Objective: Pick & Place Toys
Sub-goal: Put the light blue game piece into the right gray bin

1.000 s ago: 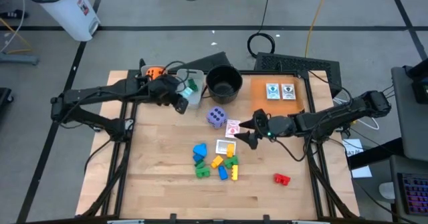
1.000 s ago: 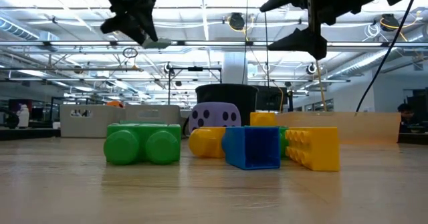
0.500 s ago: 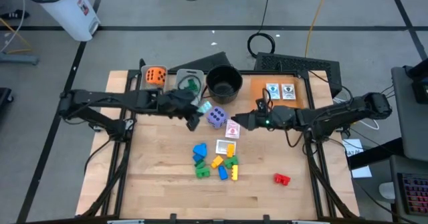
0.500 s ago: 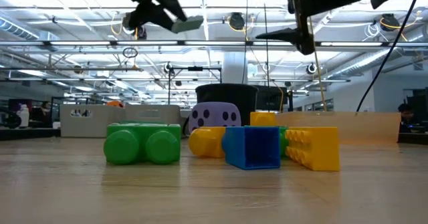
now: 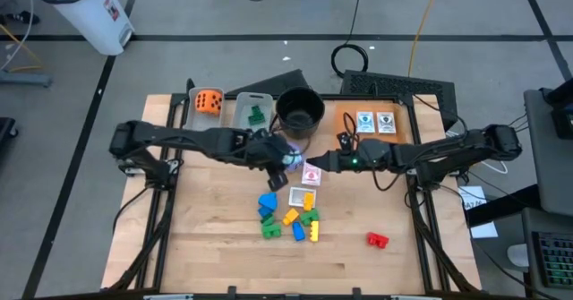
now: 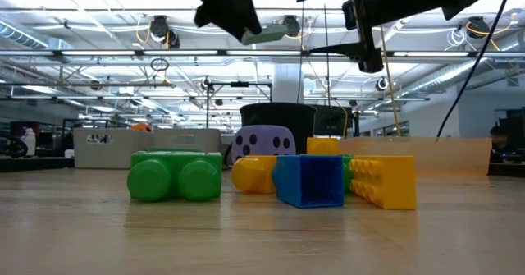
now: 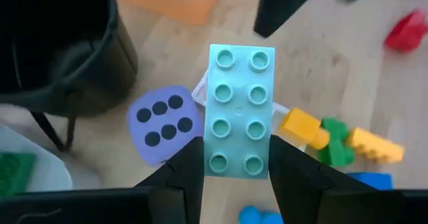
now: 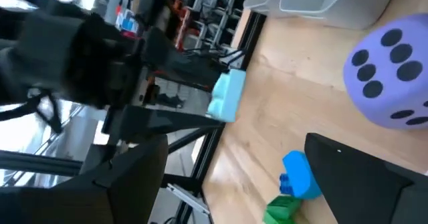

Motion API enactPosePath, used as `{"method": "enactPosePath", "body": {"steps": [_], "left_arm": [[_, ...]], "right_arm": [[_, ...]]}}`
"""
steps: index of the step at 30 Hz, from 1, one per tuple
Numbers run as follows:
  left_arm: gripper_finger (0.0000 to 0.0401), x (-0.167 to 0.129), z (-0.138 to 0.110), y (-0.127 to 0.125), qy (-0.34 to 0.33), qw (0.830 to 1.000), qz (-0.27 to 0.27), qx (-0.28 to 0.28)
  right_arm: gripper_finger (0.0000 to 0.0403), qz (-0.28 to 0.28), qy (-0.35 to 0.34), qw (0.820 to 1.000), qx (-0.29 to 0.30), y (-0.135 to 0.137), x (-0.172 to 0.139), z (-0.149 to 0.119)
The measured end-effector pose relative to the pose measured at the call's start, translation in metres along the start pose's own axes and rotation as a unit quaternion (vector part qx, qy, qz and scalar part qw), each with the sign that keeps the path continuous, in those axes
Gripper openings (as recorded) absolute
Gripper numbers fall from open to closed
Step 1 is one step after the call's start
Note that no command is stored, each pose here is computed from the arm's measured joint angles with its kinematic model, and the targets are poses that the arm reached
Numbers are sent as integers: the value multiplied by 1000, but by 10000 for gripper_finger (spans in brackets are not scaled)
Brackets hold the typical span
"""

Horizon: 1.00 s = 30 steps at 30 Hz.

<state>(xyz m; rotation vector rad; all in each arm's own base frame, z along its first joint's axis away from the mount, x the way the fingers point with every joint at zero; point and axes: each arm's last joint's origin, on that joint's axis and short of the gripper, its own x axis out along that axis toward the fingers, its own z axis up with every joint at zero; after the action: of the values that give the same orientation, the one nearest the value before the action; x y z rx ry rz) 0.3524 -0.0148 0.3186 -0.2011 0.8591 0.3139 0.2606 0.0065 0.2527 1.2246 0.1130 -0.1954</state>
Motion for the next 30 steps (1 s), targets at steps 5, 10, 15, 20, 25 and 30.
{"method": "enactPosePath", "body": {"steps": [5,10,15,20,25,30], "left_arm": [[138,1,15,-13,8,998,-1,61],[138,-2,24,-21,0,996,-6,89],[138,-6,25,-26,-11,994,-6,108],[138,-7,24,-29,-12,993,-3,118],[138,-6,25,-27,-13,993,-1,114],[138,-6,24,-27,-10,993,0,116]], "right_arm": [[345,1,-1,1000,-1,0,0,0],[345,13,-5,1000,-7,3,0,1],[329,27,-9,1000,-5,5,0,2],[298,34,9,999,3,6,0,1],[270,31,16,999,7,4,2,-1],[243,22,19,999,19,0,6,-2]]}}
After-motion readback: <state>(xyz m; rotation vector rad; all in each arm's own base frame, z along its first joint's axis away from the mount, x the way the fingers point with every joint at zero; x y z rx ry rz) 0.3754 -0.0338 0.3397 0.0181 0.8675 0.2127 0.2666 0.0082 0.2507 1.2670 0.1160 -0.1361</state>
